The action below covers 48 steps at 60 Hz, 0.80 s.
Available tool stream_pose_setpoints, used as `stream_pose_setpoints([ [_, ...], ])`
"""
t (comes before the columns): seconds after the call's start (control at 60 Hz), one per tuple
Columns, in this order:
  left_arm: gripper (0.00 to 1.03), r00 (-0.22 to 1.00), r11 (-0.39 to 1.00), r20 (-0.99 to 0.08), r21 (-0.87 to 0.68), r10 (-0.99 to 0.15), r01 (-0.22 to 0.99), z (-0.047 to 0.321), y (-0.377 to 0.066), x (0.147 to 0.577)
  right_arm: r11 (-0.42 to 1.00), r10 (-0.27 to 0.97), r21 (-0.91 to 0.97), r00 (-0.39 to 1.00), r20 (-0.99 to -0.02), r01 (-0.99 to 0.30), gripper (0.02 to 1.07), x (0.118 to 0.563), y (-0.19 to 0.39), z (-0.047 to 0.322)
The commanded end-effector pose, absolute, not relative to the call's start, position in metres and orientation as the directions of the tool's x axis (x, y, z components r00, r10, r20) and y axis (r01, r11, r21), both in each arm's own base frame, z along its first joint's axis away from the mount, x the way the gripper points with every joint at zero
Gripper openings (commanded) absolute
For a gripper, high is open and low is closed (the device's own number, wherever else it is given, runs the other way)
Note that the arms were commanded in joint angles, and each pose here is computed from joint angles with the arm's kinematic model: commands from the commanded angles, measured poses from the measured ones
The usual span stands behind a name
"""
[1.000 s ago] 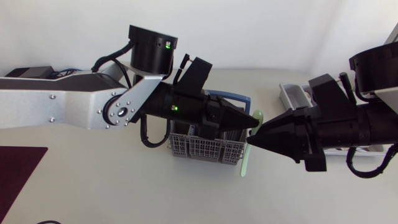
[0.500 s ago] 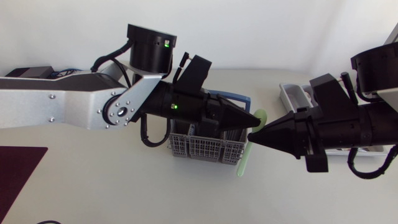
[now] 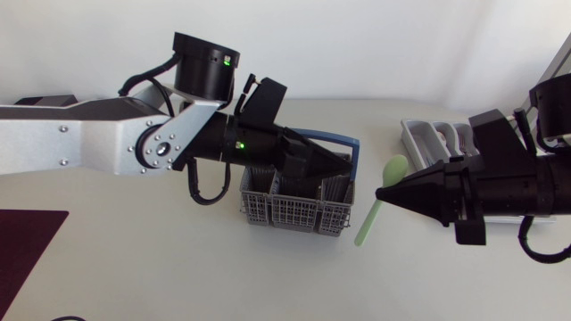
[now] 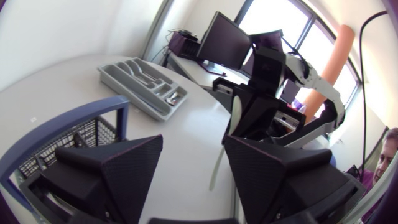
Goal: Sort the cutlery from the basket into the organizer compartments.
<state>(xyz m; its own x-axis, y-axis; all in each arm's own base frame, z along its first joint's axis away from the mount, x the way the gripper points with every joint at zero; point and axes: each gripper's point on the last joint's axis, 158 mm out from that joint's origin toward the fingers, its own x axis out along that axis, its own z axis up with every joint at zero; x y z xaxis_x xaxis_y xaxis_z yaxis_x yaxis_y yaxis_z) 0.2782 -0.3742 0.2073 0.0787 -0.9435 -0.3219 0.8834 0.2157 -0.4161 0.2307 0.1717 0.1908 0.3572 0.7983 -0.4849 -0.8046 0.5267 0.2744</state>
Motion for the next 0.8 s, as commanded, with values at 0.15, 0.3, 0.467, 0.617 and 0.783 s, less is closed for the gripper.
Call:
stream_pose_setpoints([
  [0.15,0.81,0.322,0.423,-0.383,-0.217,-0.866,0.880,0.226,-0.349,0.320,0.668,0.666,0.149,0.497,-0.556,-0.729,0.07,0.252,0.114,0.169],
  [0.3,0.82,0.426,0.527,-0.447,-0.128,-0.787,0.840,0.217,-0.325,0.336,0.748,0.491,-0.066,0.617,-0.616,-0.661,0.07,0.266,0.067,0.154],
  [0.467,0.82,0.482,0.592,-0.487,-0.093,-0.729,0.801,0.212,-0.298,0.346,0.774,0.319,-0.263,0.714,-0.623,-0.575,0.07,0.275,0.010,0.145],
  [0.617,0.82,0.528,0.631,-0.510,-0.038,-0.679,0.775,0.209,-0.278,0.349,0.761,0.163,-0.417,0.768,-0.619,-0.497,0.07,0.286,-0.042,0.133],
  [0.783,0.82,0.540,0.654,-0.542,-0.025,-0.644,0.756,0.201,-0.263,0.350,0.735,0.048,-0.512,0.787,-0.616,-0.445,0.07,0.300,-0.092,0.119],
])
